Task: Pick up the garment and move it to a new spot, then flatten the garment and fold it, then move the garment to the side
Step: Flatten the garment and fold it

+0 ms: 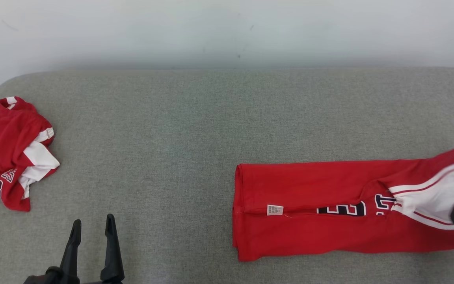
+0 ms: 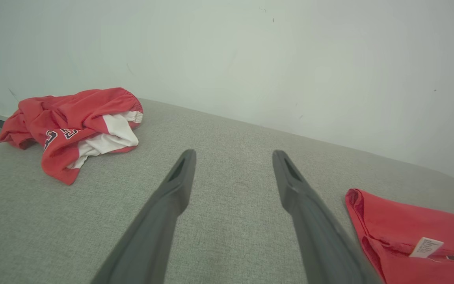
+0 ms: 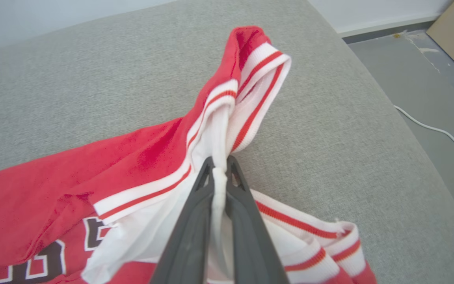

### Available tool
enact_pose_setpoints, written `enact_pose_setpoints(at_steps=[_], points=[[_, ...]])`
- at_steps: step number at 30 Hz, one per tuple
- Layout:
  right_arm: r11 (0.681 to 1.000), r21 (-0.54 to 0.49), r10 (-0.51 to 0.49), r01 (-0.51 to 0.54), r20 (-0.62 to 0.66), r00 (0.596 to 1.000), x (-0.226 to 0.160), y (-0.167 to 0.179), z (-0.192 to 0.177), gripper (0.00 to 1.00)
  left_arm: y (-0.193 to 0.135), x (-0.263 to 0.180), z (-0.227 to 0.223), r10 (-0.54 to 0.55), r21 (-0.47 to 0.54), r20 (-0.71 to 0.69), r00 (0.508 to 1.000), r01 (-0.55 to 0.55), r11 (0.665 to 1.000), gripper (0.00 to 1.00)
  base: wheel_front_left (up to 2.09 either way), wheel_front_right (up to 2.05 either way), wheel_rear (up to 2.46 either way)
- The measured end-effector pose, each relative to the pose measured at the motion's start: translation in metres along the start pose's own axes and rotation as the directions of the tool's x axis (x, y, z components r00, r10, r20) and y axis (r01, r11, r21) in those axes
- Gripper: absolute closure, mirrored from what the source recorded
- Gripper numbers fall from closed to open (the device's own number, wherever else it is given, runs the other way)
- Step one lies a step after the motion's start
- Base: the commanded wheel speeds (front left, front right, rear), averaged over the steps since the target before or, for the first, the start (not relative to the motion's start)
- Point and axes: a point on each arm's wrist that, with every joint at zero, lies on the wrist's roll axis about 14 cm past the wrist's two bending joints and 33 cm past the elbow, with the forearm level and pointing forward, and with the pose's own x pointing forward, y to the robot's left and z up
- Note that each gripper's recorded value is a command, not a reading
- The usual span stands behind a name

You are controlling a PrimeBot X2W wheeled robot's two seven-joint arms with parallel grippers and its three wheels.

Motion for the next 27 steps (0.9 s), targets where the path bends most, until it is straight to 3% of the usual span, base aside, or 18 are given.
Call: enact_pose_setpoints(at_steps=[6, 13, 20, 27], points=[[0.97, -0.072, 0.233, -0.232, 0.006, 0.972, -0.017, 0.09, 0.001, 1.0, -0.003, -0.001, 0.003, -0.009, -0.003, 0.009, 1.0, 0.009, 1.0, 0.0, 0.0, 0.0, 0.0], [0.864, -0.174, 0.468, -0.472, -0.067, 0.881, -0.046, 0.185, -0.02, 1.0, 0.002, -0.006, 0.006, 0.005, -0.003, 0.015, 1.0, -0.005, 1.0, 0.0, 0.0, 0.0, 0.0], [0.761, -0.2, 0.595, -0.617, -0.164, 0.787, -0.063, 0.252, -0.047, 1.0, 0.007, -0.008, 0.004, 0.016, -0.002, 0.008, 1.0, -0.016, 1.0, 0.0, 0.0, 0.0, 0.0], [0.713, -0.179, 0.647, -0.678, -0.206, 0.734, -0.064, 0.292, -0.059, 1.0, 0.01, -0.011, -0.001, 0.028, -0.001, -0.009, 1.0, -0.028, 1.0, 0.0, 0.0, 0.0, 0.0]])
